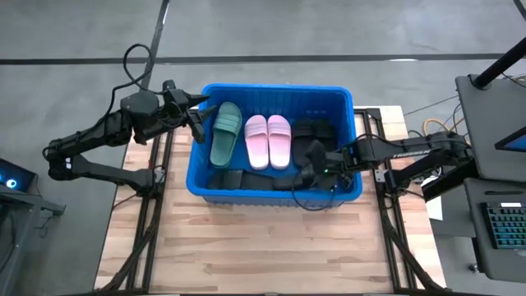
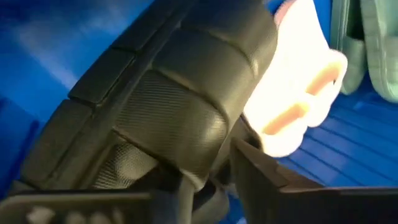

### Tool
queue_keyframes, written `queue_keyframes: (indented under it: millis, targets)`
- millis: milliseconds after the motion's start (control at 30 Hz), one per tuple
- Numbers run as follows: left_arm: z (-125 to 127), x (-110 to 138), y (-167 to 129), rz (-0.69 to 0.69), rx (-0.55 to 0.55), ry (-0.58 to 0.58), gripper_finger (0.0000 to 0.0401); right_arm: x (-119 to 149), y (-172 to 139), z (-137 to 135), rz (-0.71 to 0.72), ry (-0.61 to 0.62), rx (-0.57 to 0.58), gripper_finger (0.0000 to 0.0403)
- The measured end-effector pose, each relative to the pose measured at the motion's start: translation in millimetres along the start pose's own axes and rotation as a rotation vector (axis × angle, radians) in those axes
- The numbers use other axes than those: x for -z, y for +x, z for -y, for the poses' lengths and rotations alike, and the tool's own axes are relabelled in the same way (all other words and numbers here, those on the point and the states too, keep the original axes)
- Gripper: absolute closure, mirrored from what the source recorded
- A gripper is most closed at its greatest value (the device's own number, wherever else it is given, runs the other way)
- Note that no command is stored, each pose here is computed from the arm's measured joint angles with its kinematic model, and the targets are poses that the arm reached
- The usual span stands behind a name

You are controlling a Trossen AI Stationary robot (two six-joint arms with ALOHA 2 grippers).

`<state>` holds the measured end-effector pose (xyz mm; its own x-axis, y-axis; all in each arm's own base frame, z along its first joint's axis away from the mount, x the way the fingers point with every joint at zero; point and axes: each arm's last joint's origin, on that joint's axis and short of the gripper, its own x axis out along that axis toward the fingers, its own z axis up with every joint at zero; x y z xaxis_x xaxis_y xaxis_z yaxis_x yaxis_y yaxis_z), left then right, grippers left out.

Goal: Pick and place slides into bin
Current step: Put the black slide into the blue bin

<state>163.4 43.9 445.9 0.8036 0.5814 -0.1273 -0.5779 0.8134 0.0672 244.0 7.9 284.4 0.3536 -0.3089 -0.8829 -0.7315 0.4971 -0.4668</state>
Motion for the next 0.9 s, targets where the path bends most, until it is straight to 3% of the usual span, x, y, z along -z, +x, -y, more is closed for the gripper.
queue_keyframes:
  millis: [333,533,800,900]
  targets:
    - [0,2,0,-0.021,0.000,0.009,0.0244,6,-23,-3,0.055,0.013,-0.194,0.0208]
    - [0,2,0,-0.020,0.001,0.009,0.0244,9,-30,0,0.014,-0.002,-0.175,0.0198]
    - [0,2,0,-0.020,0.005,0.006,0.0244,9,-56,19,0.032,0.180,-0.049,0.0198]
    - [0,2,0,-0.019,0.005,0.007,0.0244,11,-67,26,0.087,0.257,-0.053,0.0204]
